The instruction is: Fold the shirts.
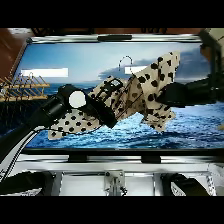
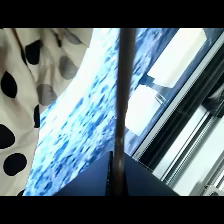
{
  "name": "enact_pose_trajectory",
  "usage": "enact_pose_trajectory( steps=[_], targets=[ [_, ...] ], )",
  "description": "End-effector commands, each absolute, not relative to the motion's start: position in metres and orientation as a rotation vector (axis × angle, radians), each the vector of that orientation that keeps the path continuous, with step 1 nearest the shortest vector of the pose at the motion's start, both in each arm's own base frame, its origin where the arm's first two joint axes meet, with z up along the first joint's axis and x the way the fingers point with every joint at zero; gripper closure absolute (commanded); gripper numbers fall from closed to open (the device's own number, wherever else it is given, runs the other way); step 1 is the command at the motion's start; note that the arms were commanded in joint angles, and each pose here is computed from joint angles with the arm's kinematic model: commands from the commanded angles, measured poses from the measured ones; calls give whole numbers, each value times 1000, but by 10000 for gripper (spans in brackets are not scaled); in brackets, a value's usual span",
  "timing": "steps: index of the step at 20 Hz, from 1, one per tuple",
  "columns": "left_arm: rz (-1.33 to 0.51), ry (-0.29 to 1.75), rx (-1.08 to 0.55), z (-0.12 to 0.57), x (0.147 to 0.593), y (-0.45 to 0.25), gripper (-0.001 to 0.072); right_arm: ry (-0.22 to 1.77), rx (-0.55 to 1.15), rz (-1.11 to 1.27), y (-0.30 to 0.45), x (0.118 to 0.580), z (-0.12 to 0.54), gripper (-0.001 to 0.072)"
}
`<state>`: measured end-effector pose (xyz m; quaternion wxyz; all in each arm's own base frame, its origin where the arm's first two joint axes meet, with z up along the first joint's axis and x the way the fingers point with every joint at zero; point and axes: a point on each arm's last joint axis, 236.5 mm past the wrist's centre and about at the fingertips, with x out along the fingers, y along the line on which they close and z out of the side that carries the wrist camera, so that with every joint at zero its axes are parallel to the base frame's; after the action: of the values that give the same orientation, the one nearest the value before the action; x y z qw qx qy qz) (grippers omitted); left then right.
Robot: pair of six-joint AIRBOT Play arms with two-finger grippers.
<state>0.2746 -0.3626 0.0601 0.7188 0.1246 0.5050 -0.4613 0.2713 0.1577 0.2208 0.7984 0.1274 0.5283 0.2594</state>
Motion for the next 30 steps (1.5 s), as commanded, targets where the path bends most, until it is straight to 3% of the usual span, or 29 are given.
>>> enact_pose_trajectory(
  steps=[1,4,8,10,11,12,13,15,17,19,24,30],
  targets=[
    [-1015,1123,265,61,274,-363,665,1127,209,623,177,272,204,142],
    [-997,1142,287,60,276,-350,665,1061,125,523,140,278,230,133],
    [-949,1137,449,60,283,-320,665,696,41,184,46,323,325,134],
    [-946,1118,520,65,288,-312,665,644,-54,22,-2,333,335,135],
    [-944,1102,553,68,291,-309,665,676,-122,-31,-21,337,327,185],
    [-959,1080,595,71,293,-307,665,726,-190,-38,-32,344,314,296],
    [-961,1060,637,73,297,-304,665,797,-265,0,-34,352,295,342],
    [-948,1039,712,74,304,-295,665,974,-439,167,-27,363,246,322],
    [-969,1033,780,72,304,-289,665,1083,-678,513,-3,362,201,322],
    [-988,1022,807,72,303,-289,665,1120,-810,779,12,355,173,325],
    [-1002,1001,868,70,307,-286,665,1031,-951,854,12,377,166,325],
    [-1009,997,878,70,306,-285,665,1005,-1004,854,8,388,163,326]
  ],
)
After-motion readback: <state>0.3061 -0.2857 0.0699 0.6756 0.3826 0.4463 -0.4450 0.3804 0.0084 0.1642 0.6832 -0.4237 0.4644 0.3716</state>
